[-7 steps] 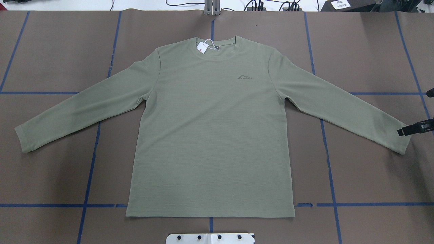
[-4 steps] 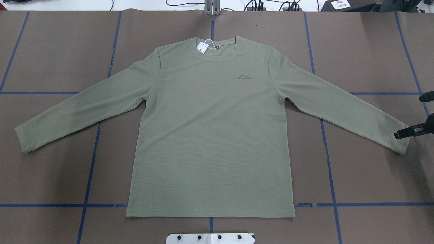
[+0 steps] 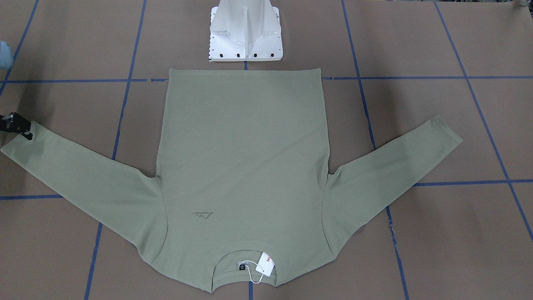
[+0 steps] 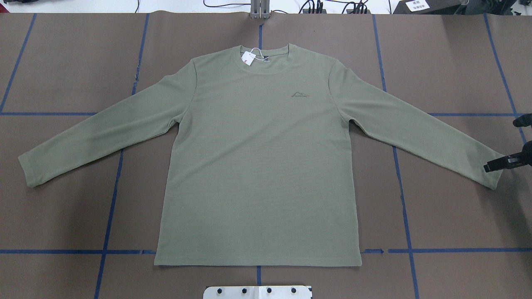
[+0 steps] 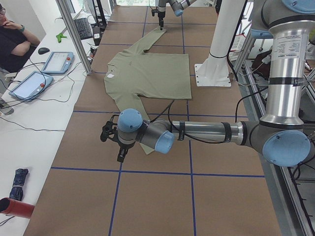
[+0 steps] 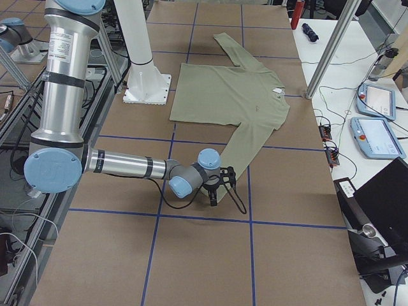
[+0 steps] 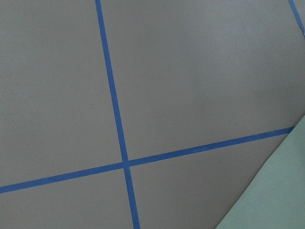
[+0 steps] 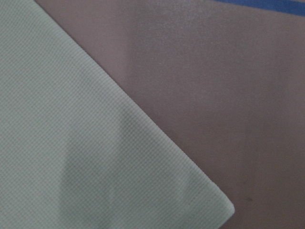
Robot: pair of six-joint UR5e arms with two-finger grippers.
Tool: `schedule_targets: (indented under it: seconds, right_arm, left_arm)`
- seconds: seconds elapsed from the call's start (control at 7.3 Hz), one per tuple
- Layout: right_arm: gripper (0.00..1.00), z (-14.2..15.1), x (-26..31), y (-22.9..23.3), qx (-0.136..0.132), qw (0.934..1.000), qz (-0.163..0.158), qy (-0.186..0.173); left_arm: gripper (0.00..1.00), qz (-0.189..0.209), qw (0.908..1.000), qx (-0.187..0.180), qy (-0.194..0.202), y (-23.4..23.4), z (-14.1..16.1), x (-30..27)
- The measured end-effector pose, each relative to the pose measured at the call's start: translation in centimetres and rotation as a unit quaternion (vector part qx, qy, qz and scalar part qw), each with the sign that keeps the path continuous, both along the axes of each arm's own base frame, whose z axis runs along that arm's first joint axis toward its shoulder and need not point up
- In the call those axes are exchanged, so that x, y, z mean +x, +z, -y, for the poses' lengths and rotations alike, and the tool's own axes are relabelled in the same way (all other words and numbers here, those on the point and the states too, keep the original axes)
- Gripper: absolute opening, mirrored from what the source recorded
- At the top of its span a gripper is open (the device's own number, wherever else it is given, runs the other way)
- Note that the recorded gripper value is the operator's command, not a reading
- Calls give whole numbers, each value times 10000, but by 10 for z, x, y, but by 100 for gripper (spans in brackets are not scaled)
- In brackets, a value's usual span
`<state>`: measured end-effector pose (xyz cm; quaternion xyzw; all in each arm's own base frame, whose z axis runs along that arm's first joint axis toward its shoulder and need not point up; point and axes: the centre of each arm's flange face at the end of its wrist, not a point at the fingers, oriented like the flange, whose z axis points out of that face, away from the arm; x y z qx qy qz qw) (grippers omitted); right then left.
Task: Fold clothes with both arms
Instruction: 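Lower the right gripper onto the nearest sleeve cuff and grasp it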
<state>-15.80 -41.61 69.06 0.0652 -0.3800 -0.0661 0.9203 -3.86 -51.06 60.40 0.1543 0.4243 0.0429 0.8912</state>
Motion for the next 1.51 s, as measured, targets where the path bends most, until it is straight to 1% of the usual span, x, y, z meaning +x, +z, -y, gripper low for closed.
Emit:
schedule_targets:
  seconds: [0.14, 0.27, 0.55, 0.82, 1.1, 1.23, 1.51]
  right_arm:
    - [86, 0, 0, -1, -13, 10000, 23, -13]
    - [81, 0, -1, -2, -23, 10000, 52, -29]
    - [82, -1, -2, -3, -58, 9999, 96, -58]
    - [80, -2, -2, -2, -81, 9999, 95, -67]
    - [80, -2, -2, -1, -93, 9999, 90, -68]
    - [75, -2, -1, 0, -104, 9999, 84, -68]
    - [50, -5, 0, 2, -128, 9999, 70, -68]
  left_arm:
    - [100, 0, 10000, 2, 1, 0, 0, 0]
    - [100, 2, 10000, 2, 4, 0, 0, 0]
    - [100, 4, 10000, 0, 8, 1, -1, 0]
    - [100, 4, 10000, 4, 9, 1, -1, 0]
    - [100, 4, 10000, 5, 9, 1, -1, 0]
    - [100, 4, 10000, 5, 9, 1, -1, 0]
    - [100, 3, 10000, 16, 8, 0, -1, 0]
